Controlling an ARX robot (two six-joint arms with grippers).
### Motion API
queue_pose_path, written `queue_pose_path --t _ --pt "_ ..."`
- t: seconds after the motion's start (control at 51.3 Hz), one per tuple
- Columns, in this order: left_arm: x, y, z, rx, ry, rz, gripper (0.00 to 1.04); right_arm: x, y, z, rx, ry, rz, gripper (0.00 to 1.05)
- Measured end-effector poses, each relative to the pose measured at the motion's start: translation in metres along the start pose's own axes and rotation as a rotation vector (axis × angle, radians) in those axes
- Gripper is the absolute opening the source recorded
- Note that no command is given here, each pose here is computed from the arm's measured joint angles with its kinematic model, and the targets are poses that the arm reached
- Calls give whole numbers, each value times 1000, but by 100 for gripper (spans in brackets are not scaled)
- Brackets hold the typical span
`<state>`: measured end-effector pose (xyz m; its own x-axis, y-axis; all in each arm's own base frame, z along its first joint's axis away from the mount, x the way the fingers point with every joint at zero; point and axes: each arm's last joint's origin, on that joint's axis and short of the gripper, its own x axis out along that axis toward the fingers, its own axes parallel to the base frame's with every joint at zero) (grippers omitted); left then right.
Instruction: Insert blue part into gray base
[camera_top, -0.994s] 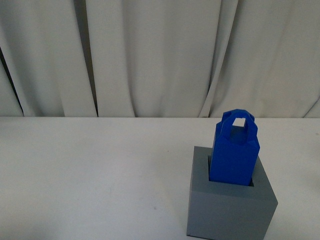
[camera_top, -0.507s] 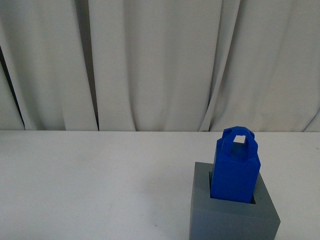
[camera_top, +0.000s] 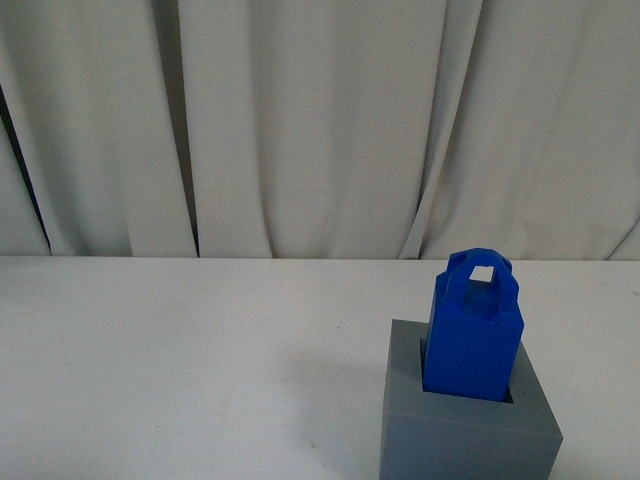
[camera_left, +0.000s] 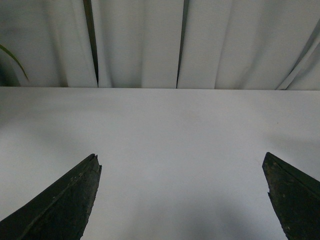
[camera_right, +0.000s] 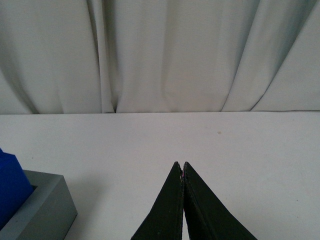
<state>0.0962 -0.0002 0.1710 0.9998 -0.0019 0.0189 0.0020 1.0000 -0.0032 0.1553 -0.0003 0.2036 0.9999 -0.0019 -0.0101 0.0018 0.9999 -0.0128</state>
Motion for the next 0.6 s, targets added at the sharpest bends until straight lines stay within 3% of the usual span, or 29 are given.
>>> queue_pose_path --t 0.604 --pt "0 0 0 0 0 0 99 -29 0 -26 1 -5 1 2"
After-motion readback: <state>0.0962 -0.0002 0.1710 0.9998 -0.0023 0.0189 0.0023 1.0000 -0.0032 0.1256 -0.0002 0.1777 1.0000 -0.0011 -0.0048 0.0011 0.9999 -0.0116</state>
